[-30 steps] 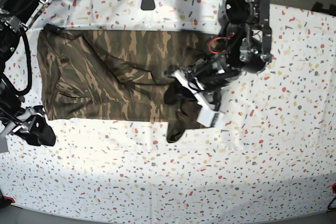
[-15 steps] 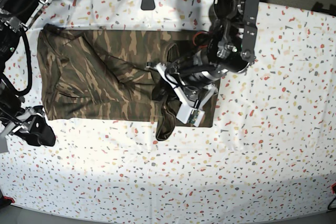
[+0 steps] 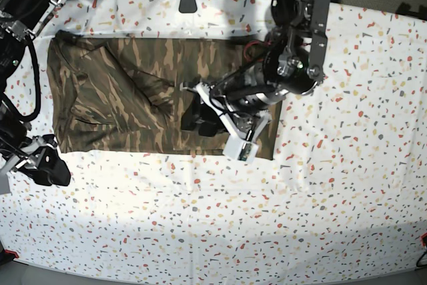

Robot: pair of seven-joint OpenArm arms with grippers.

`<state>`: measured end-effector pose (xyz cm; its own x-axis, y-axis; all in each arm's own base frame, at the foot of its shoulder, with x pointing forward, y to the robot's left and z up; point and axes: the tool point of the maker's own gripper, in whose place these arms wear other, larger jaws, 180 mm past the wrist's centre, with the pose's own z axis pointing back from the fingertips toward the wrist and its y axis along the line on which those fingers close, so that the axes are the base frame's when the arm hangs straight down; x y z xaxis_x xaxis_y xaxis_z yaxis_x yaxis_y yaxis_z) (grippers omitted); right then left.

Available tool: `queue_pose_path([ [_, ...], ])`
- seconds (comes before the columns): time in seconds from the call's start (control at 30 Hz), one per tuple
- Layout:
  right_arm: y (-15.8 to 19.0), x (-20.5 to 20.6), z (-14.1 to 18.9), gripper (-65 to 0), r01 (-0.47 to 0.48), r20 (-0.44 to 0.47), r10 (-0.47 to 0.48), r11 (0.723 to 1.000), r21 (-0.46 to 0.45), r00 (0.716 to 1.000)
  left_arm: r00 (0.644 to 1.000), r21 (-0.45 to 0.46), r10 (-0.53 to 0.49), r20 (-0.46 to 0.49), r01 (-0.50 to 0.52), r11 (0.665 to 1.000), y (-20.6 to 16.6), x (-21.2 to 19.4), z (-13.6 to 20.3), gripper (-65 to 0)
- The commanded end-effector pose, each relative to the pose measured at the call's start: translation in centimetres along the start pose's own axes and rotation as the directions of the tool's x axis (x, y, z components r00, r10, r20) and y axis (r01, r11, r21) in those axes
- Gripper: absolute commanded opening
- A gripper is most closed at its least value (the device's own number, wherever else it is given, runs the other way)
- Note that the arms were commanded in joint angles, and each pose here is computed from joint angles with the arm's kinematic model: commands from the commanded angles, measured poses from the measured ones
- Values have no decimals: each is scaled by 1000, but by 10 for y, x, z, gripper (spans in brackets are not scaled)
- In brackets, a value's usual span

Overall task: Fold the T-shirt properly
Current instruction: 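Fold the held shirt end with the left gripper toward the shirt's middle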

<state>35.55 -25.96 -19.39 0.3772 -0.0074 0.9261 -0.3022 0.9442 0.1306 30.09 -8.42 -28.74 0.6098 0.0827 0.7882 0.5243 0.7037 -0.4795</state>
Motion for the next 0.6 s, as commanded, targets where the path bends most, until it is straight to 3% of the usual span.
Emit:
queue_pose_path([
  [0.0, -1, 20, 5, -355, -38, 50, 38, 999, -6, 998, 998, -14, -32, 61, 33, 999, -6, 22, 0, -430],
  [0.17, -16, 25, 16, -351, -93, 13, 94, 995, -47, 995, 966, 69, -260, 7, 259, 963, 8, 37, -3, -430],
  [0.2, -21, 24, 20, -320, -114, -19, 113, 992, -60, 993, 960, 84, -281, 6, 280, 956, 11, 41, -3, -430],
  [0.3, -42, 16, 32, -240, -166, -110, 153, 979, -117, 982, 954, 97, -299, 12, 296, 950, 13, 47, -4, -430],
  [0.43, -69, -6, 44, -236, -212, -224, 165, 957, -201, 960, 949, 85, -313, 28, 310, 947, 10, 50, -4, -430],
  [0.57, -98, -37, 49, -236, -189, -326, 95, 944, -270, 940, 936, 59, -343, 71, 340, 939, 2, 56, -4, -430],
])
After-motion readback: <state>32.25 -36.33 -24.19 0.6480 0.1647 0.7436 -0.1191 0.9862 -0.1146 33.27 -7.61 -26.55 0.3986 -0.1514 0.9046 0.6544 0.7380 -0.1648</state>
